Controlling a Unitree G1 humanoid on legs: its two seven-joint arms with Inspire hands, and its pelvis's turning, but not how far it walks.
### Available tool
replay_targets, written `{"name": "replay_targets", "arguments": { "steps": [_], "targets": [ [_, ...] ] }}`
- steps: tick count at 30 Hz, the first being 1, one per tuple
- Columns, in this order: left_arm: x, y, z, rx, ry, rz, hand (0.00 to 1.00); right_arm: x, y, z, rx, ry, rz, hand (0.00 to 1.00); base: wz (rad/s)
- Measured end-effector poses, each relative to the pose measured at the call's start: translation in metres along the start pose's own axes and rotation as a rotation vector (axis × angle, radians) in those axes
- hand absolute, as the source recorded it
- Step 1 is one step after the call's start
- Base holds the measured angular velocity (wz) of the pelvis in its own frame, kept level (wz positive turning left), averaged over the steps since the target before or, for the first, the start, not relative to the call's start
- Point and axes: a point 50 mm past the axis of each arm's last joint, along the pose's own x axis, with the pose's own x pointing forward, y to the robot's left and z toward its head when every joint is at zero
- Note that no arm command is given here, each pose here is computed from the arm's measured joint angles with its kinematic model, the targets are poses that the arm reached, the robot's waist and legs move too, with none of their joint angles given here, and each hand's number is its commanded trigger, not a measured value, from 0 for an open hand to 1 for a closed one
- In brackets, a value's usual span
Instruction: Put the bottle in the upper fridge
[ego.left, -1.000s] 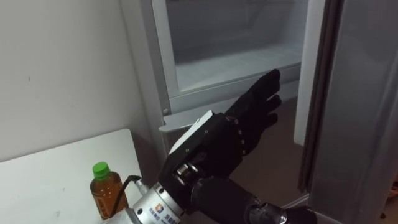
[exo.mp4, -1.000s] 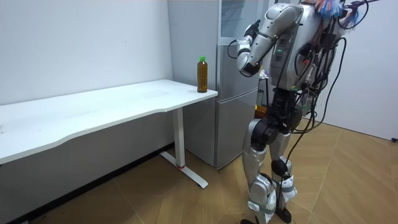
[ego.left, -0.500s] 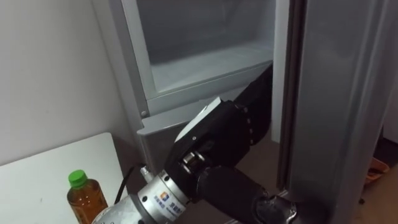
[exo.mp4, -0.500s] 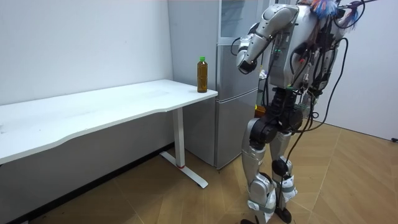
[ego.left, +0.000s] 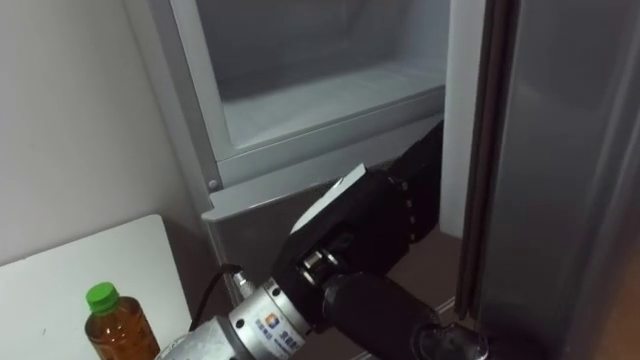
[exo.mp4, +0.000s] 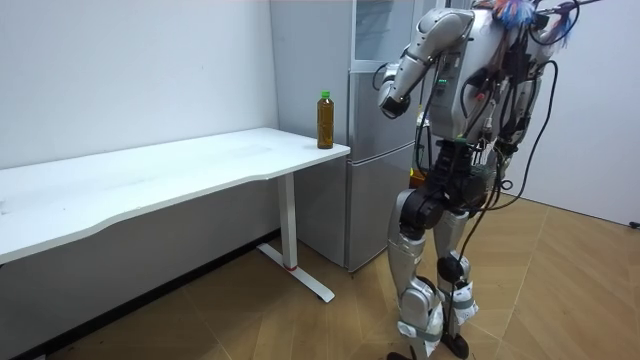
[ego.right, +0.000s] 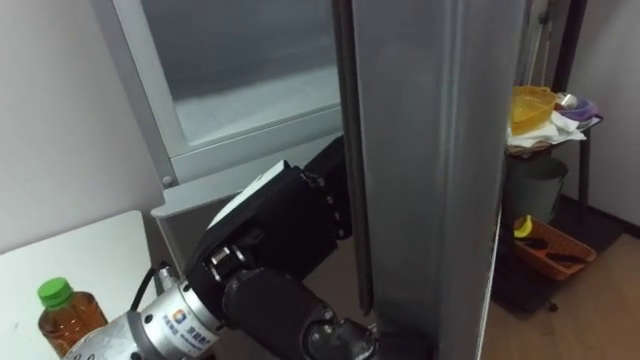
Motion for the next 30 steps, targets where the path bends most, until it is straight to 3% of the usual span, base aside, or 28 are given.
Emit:
{"name": "replay_targets", "arguments": {
  "steps": [30],
  "targets": [
    [0.016, -0.014, -0.002, -0.028, -0.002, -0.056, 0.00, -0.003, -0.011, -0.001, 0.011, 0.001, -0.068, 0.00, -0.07]
  ]
}}
